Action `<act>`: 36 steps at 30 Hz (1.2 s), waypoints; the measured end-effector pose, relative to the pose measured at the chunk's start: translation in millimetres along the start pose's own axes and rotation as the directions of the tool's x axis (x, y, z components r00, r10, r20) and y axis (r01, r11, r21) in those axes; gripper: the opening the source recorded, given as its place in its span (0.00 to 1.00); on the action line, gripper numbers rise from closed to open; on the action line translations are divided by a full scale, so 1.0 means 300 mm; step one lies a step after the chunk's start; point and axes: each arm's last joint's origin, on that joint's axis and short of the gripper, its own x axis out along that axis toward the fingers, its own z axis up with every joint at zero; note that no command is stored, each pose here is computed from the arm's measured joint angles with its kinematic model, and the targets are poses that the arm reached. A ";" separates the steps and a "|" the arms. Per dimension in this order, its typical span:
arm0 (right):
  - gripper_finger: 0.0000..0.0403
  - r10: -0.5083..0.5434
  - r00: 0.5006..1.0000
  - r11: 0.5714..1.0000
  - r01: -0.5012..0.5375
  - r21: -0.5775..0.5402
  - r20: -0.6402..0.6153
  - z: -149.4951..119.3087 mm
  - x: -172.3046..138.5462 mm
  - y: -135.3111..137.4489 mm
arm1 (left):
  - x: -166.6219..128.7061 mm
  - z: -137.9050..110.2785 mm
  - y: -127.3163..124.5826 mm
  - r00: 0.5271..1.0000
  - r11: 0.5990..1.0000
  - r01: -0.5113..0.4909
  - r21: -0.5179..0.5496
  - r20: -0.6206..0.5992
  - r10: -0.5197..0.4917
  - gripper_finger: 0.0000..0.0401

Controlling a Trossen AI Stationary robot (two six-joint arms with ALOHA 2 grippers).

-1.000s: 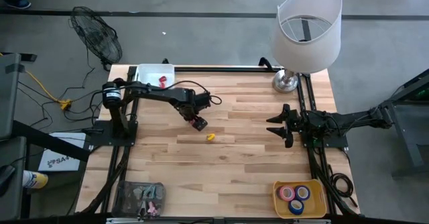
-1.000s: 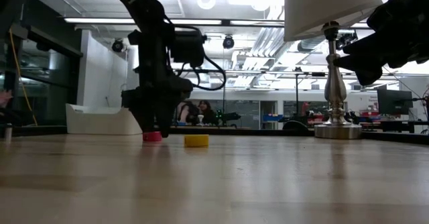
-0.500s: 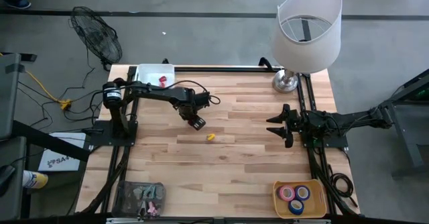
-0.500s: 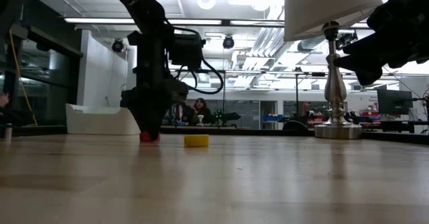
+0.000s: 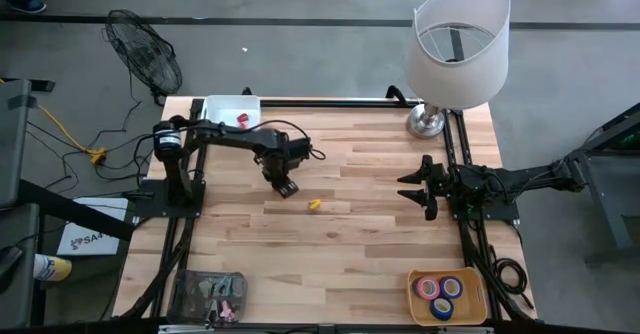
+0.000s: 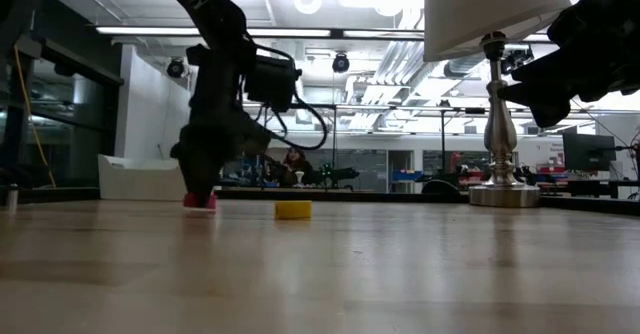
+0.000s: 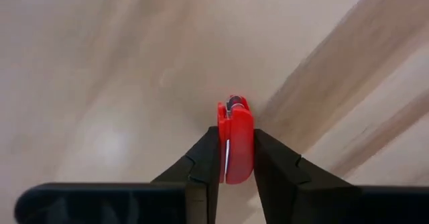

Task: Pick and place Stapler, Stapler remover, tape
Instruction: Put the red stapler into the white bin

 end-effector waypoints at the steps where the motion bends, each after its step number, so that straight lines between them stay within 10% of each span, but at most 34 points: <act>1: 0.45 0.000 1.000 1.000 0.000 0.000 0.000 0.000 0.000 0.000 | -0.006 0.001 0.006 1.000 1.000 -0.017 0.005 -0.002 0.017 0.17; 13: 0.45 -0.001 1.000 1.000 0.001 -0.001 -0.006 -0.002 0.001 0.000 | -0.242 -0.035 0.143 0.989 0.991 -0.130 0.024 0.080 0.128 0.17; 36: 0.45 -0.002 1.000 1.000 0.002 -0.002 -0.009 -0.002 0.001 0.000 | -0.384 -0.076 0.653 0.957 0.873 -0.244 -0.423 0.042 0.288 0.18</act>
